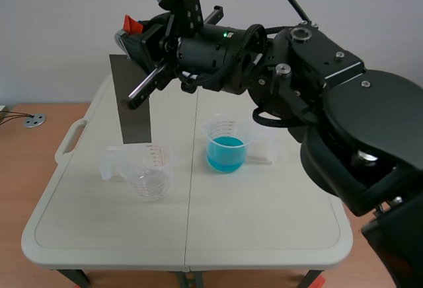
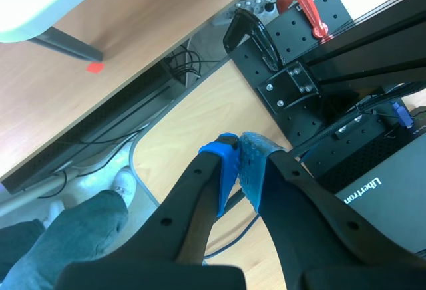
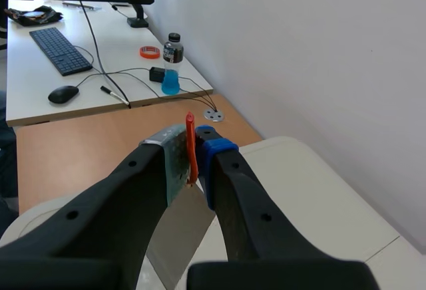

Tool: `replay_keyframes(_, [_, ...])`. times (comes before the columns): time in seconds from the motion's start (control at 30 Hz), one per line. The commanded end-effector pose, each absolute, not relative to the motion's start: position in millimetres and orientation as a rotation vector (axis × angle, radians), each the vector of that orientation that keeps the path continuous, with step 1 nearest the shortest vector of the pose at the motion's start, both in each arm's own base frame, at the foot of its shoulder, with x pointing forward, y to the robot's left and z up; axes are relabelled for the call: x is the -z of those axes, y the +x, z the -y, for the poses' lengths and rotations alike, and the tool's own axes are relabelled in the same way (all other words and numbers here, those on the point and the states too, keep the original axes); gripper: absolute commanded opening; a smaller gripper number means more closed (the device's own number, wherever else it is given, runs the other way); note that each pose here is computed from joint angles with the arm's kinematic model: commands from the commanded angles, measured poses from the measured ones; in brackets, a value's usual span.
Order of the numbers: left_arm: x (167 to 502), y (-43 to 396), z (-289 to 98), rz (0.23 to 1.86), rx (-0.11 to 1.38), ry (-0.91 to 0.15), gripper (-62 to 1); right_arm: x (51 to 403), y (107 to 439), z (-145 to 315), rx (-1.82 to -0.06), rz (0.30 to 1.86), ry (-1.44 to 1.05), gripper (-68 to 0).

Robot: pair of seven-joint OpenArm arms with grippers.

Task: Hold the metal plate by the orange handle, dip it into the blue solution, take it out and point at it, then put the plate back in the beaker on the left.
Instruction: 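Move the plate over the blue solution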

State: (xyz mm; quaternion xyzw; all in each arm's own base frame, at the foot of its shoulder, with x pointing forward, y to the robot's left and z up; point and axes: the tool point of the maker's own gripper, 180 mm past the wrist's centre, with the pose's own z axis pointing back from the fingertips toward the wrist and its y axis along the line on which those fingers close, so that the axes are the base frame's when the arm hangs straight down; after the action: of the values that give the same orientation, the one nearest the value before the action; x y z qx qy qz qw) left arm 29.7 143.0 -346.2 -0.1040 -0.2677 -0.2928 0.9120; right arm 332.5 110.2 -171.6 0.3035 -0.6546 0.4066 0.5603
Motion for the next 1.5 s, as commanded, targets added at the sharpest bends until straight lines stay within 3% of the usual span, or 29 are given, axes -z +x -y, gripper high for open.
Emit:
replay_keyframes(0.0, [344, 31, -141, 0.563, 0.596, -0.222, -59.3, 152, 339, -104, -0.947, 1.606, 0.710, -66.2])
replay_keyframes(0.57, [344, 32, -140, 0.570, 0.599, -0.225, -59.3, 131, 365, -60, -0.879, 1.663, 0.571, -66.2])
replay_keyframes(0.87, [344, 34, -142, 0.559, 0.675, -0.235, -59.3, 122, 372, -29, -0.893, 1.689, 0.467, -66.2])
replay_keyframes(1.23, [330, 100, -144, 0.726, 0.792, -0.179, -59.3, 120, 380, 5, -0.885, 1.686, 0.409, -66.2])
replay_keyframes(1.47, [300, 166, -130, 0.930, 0.764, -0.194, -59.3, 121, 379, 9, -0.899, 1.676, 0.413, -66.2])
